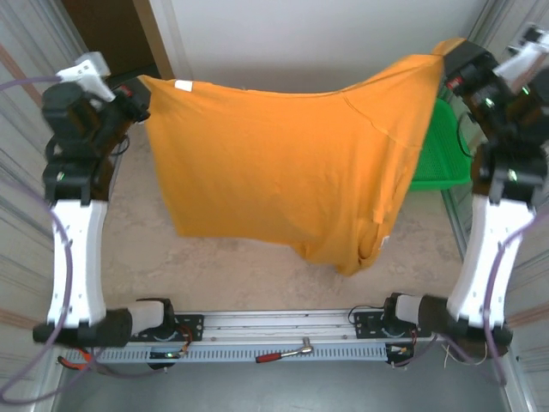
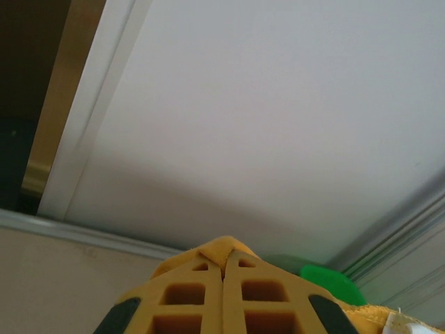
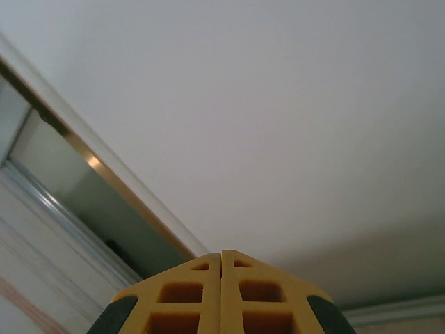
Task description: Fold the inside-out t-shirt
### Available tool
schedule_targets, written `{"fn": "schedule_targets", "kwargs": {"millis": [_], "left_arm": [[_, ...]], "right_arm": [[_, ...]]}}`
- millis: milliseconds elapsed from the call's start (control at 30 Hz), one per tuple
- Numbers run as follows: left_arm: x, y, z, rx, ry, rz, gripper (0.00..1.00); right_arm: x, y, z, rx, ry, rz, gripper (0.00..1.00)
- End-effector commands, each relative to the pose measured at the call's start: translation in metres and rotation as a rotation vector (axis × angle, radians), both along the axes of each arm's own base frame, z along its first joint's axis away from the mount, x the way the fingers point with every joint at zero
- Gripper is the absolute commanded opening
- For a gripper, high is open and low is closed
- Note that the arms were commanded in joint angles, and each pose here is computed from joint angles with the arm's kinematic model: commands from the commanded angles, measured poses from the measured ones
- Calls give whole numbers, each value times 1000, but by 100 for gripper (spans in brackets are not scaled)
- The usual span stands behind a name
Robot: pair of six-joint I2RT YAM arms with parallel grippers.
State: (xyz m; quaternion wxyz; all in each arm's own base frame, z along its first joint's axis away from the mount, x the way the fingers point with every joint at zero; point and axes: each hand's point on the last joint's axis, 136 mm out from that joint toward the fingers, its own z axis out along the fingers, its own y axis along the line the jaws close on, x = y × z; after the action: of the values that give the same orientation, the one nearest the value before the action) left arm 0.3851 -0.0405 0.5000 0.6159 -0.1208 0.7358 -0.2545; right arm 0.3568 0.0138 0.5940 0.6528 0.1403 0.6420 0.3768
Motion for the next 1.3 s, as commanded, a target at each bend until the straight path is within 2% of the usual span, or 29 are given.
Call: {"fn": "schedule_targets", "kwargs": {"millis": [0,133,200,267,333,467,567,667,767,833,933,1100,1267], "left_arm": [[64,13,-42,6,99,31,0],[121,22,-55,-38,136,34,0],[140,26,-41,-67,101,41,0],[150,28,-14,-121,46,46,0],[148,23,23,-146,-29,27,0],[119,28,81,-140,-155,43,0],[93,31,97,-124,-189,39,0],[70,27,86,-121,-180,25,0],[42,22,56,-119,-149,9,0],[25,17,18,-122,-90,-5,0],[-12,4,-49,-102,7,-28,0],[-81,-36,-170,-43,202,-96,0],[-141,-92,-286,-103,393,-210,0]], "right_arm": [[64,11,-49,49,135,81,0],[119,27,-68,36,171,124,0],[138,34,-61,51,158,156,0],[143,45,-37,73,115,211,0],[133,53,-1,79,40,235,0],[104,40,51,146,-93,235,0],[87,34,57,144,-103,233,0],[75,40,35,121,-61,233,0],[64,43,-14,117,17,224,0],[56,45,-67,120,102,215,0],[34,44,-153,130,235,185,0],[-4,43,-324,106,546,110,0],[-42,27,-435,39,811,-27,0]]}}
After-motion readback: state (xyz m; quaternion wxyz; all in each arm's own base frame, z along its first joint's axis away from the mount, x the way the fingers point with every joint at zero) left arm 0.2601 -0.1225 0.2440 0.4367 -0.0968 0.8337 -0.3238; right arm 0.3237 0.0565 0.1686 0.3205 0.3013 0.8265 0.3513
